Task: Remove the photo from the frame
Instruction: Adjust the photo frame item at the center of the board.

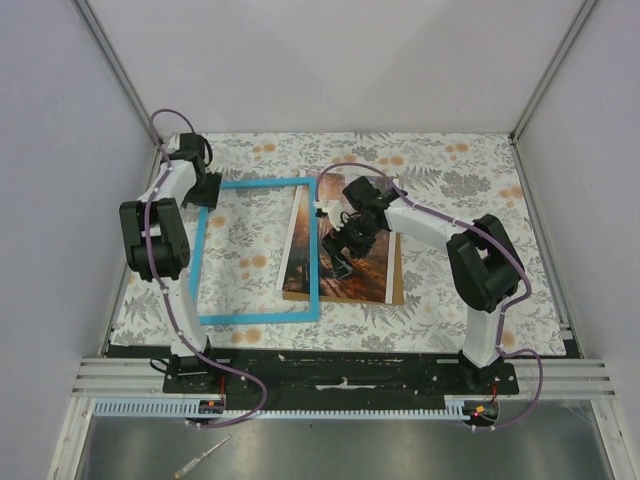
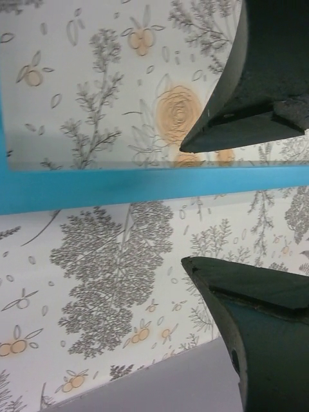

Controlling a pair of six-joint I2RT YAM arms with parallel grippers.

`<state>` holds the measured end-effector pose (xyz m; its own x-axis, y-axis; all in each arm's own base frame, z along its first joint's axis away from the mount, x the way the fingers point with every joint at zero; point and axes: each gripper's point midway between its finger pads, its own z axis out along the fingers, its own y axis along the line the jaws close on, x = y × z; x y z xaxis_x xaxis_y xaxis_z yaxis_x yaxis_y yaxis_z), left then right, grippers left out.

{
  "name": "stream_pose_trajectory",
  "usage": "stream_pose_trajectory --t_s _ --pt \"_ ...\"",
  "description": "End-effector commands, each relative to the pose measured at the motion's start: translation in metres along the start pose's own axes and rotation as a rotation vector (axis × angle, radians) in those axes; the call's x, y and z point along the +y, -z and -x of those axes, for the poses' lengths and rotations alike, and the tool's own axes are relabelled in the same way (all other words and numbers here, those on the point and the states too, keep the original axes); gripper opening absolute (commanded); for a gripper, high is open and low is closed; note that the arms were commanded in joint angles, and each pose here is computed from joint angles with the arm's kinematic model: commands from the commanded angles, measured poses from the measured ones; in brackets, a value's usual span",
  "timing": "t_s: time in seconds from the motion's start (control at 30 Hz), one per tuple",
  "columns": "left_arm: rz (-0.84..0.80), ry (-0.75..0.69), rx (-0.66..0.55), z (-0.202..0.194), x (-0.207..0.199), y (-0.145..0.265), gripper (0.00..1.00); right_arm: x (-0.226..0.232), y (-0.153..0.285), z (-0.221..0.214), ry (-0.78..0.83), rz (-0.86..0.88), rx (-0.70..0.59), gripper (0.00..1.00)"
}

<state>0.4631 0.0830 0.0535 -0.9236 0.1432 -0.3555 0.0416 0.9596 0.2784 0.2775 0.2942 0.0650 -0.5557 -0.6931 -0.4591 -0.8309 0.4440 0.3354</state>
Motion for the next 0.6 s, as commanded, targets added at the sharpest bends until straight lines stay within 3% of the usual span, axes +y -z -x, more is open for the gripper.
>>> stream_pose_trajectory --t_s 0.0,0.2,0.57 --pt "-0.023 -0.032 -0.059 -0.002 0.003 0.03 0.72 -0.009 0.003 -0.006 0.005 -0.016 -0.024 0.98" --pt "0.01 -0.052 -0.015 -0.028 0.004 0.022 0.72 -0.022 -0.004 -0.014 -0.031 -0.03 -0.008 0.98" --pt "0.129 -0.065 -0.012 -0.028 0.023 0.017 0.72 -0.041 -0.013 -0.031 -0.085 -0.044 0.026 0.98"
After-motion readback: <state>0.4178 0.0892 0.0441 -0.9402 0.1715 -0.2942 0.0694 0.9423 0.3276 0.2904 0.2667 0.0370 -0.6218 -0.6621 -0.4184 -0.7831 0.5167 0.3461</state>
